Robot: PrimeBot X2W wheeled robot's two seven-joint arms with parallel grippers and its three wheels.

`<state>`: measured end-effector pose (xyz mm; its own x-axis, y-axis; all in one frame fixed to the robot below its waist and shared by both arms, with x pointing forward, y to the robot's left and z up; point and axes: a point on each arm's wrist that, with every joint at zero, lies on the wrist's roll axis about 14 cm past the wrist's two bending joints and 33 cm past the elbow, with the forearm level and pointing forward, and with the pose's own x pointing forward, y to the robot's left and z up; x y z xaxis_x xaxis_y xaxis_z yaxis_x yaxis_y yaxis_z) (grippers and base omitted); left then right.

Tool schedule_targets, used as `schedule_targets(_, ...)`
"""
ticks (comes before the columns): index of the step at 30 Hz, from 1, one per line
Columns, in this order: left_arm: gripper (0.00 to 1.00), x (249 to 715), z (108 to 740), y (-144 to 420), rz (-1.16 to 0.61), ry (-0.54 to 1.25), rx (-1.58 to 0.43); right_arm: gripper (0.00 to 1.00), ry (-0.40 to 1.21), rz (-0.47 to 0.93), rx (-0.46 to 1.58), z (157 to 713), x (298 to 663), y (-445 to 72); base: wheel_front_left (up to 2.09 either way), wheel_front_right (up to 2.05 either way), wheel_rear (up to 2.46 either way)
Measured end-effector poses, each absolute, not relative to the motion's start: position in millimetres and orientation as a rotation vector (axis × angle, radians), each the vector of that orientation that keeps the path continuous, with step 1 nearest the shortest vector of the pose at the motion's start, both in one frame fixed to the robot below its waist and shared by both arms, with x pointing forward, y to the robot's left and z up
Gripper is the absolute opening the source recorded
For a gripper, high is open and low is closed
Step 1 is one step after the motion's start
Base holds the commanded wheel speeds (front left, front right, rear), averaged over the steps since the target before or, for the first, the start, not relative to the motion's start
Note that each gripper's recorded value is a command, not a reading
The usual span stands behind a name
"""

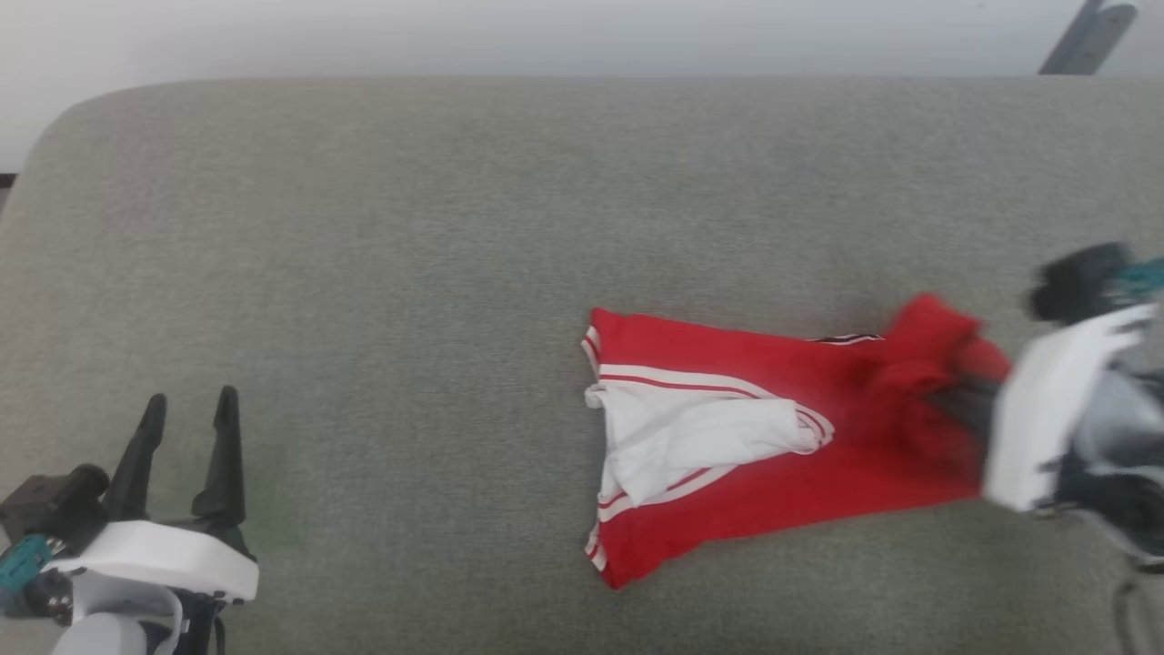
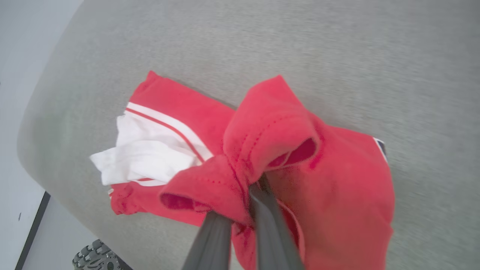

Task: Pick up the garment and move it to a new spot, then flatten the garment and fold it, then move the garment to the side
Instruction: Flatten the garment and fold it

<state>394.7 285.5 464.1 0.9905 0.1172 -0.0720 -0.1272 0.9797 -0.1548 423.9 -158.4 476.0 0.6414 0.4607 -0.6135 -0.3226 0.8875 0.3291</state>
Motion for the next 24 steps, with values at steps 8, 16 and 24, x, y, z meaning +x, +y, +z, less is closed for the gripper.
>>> schedule_targets(8, 1.00, 385.9, 471.3, 290.0, 0.137, 0.044, -0.167, 0.00, 0.769, 0.708, 0.173, 477.6, 419.0, -64.0, 0.00, 0.00, 0.00)
schedule_targets(16, 1.00, 372.1, 472.8, 301.2, 0.180, 0.042, -0.169, 0.00, 0.803, 0.846, 0.164, 465.5, 415.7, -6.4, 0.00, 0.00, 0.00)
schedule_targets(24, 1.00, 371.7, 476.1, 304.0, 0.191, 0.029, -0.180, 1.00, 0.777, 0.847, 0.171, 466.9, 422.1, -1.5, 0.00, 0.00, 0.00)
